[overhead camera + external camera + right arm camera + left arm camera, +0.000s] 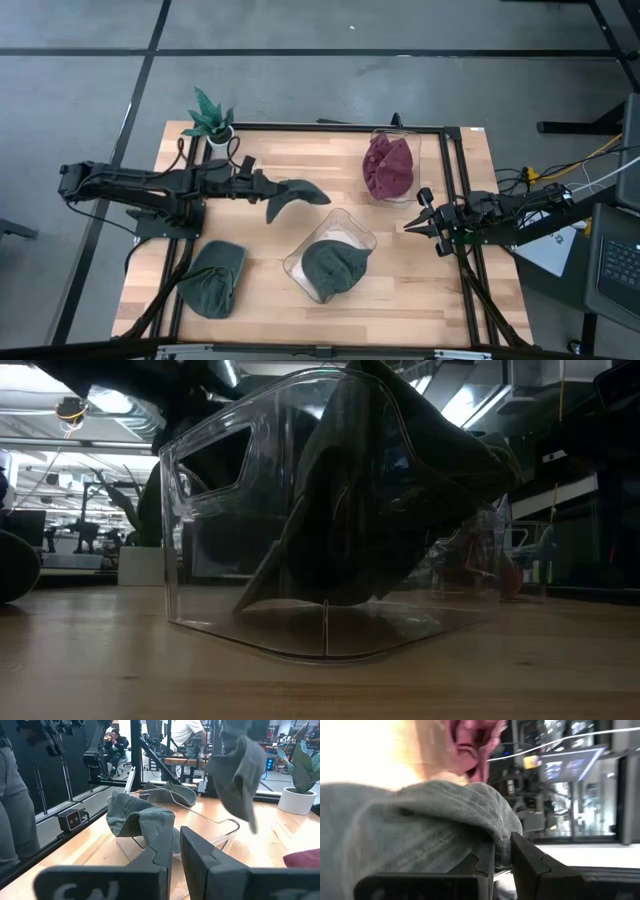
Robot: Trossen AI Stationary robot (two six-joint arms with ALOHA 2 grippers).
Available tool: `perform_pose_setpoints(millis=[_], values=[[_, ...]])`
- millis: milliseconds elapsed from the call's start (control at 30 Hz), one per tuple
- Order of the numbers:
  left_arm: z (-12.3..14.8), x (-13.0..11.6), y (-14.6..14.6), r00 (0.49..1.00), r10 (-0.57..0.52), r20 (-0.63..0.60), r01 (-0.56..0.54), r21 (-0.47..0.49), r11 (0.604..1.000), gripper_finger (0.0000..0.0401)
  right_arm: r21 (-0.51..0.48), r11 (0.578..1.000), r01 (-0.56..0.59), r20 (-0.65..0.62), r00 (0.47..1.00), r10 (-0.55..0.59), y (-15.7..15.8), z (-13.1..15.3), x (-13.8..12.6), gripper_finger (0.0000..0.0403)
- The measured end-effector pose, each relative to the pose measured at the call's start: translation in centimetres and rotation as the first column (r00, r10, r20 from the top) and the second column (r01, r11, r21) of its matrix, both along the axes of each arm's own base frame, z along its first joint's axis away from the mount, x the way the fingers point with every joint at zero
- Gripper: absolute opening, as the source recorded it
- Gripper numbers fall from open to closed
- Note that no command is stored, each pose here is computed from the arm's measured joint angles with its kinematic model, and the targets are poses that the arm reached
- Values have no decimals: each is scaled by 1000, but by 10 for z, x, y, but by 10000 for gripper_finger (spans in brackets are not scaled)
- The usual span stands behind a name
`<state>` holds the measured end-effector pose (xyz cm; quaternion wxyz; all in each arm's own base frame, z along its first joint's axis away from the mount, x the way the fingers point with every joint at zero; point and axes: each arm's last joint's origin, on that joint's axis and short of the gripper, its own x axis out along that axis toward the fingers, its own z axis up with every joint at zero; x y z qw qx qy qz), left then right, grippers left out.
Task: Pick & Place hat
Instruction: Put the black cap into the bottom transparent bin
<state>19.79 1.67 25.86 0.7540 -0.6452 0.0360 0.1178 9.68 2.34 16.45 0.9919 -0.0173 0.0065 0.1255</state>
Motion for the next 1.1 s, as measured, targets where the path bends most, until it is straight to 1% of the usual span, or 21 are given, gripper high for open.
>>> perform_pose_setpoints(millis=[367, 467, 600, 733, 833, 1100], values=[[18, 0, -36, 977, 114, 182, -118, 13, 993, 36, 2, 1000, 0, -1, 1000, 0, 0, 0, 0, 36], [22, -2, -46, 968, 110, 226, -117, 18, 993, 36, 0, 1000, 0, 0, 1000, 0, 0, 0, 0, 36], [28, -5, -59, 958, 63, 279, -74, 28, 997, 36, 1, 1000, 0, 0, 1000, 0, 0, 0, 0, 36], [39, -4, -73, 955, 41, 295, -62, 60, 996, 36, 2, 1000, 0, 0, 1000, 0, 0, 0, 0, 36], [51, -1, -80, 950, 52, 309, -80, 79, 994, 36, 0, 1000, 0, 0, 1000, 0, 0, 0, 0, 36], [65, 20, -102, 955, 57, 290, -90, 104, 990, 36, 1, 1000, 0, 0, 1000, 0, 0, 0, 0, 36]])
